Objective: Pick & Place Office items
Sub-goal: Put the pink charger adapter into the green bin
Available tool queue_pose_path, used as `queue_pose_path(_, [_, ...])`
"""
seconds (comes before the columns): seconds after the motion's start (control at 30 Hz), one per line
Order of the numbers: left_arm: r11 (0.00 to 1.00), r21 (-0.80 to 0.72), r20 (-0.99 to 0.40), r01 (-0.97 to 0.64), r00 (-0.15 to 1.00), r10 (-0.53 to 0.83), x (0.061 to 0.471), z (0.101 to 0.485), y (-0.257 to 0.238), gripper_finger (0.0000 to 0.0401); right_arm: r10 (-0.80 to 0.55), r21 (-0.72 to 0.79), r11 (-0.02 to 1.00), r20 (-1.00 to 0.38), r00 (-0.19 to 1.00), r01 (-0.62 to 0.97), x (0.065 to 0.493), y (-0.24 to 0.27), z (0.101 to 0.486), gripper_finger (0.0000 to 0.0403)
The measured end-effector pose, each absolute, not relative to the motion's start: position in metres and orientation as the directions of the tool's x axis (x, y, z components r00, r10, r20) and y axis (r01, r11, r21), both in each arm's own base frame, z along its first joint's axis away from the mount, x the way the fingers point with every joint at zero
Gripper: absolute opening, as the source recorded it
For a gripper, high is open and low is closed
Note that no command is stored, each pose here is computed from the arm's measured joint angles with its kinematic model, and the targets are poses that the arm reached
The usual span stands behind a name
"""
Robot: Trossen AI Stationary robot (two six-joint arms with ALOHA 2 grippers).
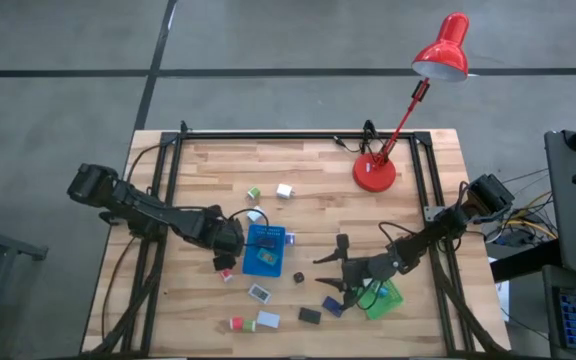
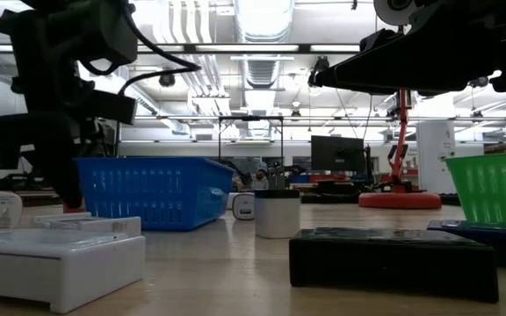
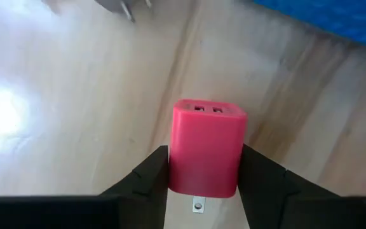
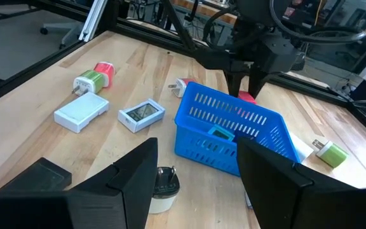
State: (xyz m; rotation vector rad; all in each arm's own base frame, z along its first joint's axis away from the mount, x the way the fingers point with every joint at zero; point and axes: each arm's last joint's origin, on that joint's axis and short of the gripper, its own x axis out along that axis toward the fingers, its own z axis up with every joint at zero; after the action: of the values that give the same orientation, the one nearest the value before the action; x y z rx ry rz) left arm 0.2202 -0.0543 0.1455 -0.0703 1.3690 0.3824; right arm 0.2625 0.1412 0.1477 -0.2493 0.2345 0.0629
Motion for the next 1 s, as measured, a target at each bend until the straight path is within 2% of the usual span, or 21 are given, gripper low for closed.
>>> queue_pose_path(0.17, [0.926, 0.230, -0.934, -0.300, 0.199, 0.297, 0.222, 0.147, -0.058, 0.0146, 0.033, -0.237, 0.967, -0.238, 0.971, -0.091, 0.262, 0.141, 0.148, 0.0210])
queue_pose_path(0.6, [0.918, 0.264, -0.894, -0.298, 0.283, 0.349, 0.219, 0.157, -0.063, 0.0146, 0.033, -0.233, 0.968, -0.237, 0.971, -0.090, 0.262, 0.141, 0.148, 0.0210])
queue_pose_path(0.83, [0.908, 0.279, -0.834, -0.311, 0.390, 0.390, 0.213, 0.176, -0.067, 0.0146, 0.034, -0.234, 0.968, -0.232, 0.972, -0.089, 0.263, 0.141, 0.148, 0.0210])
queue_pose_path(1.0, [0.923, 0.267, -0.763, -0.278, 0.524, 0.379, 0.211, 0.191, -0.073, 0.0146, 0.033, -0.245, 0.966, -0.211, 0.977, -0.085, 0.264, 0.141, 0.150, 0.0210])
